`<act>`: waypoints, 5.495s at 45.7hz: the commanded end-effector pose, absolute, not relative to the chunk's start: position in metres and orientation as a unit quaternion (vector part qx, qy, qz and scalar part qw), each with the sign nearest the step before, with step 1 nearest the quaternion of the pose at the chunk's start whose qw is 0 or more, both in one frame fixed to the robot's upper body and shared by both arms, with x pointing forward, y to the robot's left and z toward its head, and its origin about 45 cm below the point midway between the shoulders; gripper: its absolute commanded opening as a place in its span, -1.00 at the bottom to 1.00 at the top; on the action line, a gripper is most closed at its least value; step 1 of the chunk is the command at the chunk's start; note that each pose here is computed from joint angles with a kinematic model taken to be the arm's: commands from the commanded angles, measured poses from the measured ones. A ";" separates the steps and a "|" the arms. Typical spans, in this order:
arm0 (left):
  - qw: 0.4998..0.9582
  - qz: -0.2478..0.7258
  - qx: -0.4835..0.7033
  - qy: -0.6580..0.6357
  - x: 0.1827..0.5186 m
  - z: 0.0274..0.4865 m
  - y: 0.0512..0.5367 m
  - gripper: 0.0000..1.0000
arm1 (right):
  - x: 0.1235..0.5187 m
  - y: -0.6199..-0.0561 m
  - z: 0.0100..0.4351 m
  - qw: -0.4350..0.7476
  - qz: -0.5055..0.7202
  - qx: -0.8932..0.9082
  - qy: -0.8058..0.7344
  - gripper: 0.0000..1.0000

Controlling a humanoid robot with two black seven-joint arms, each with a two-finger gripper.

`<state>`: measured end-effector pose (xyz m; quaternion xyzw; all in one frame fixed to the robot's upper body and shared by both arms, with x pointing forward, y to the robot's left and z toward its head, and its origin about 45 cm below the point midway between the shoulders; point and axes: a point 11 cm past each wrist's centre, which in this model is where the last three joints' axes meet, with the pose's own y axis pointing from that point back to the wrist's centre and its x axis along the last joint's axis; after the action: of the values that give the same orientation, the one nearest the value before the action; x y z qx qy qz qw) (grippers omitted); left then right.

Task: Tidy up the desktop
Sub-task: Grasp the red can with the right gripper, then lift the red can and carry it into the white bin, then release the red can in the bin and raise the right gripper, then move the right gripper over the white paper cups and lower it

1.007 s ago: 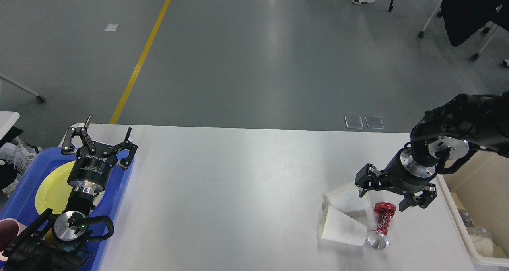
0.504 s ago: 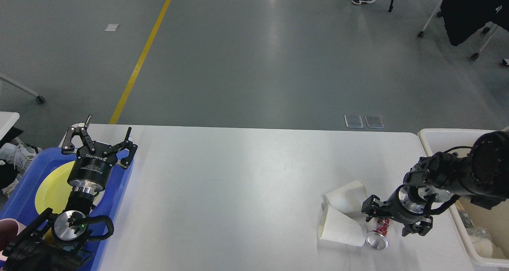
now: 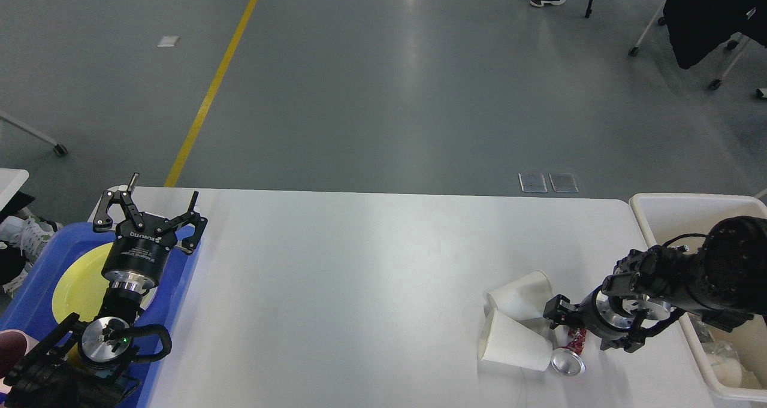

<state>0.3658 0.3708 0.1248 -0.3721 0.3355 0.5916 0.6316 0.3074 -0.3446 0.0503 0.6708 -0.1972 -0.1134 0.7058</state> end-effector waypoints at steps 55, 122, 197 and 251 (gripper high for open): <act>0.632 0.591 -0.373 0.336 0.366 0.125 0.370 0.93 | 0.350 -0.369 0.263 0.681 -0.144 0.690 -0.197 -1.00; 0.632 0.591 -0.372 0.335 0.366 0.125 0.371 0.93 | 0.353 -0.565 0.170 0.673 -0.096 0.561 -0.473 -1.00; 0.631 0.592 -0.372 0.336 0.366 0.125 0.371 0.93 | 0.249 -0.574 0.043 0.742 0.037 0.406 -0.533 1.00; 0.632 0.591 -0.372 0.335 0.366 0.125 0.371 0.93 | 0.419 -0.308 0.298 0.728 0.010 0.661 -0.182 1.00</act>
<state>0.3659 0.3708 0.1248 -0.3721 0.3356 0.5917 0.6315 0.4208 -0.3563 0.2616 0.6356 -0.2588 0.0072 0.7273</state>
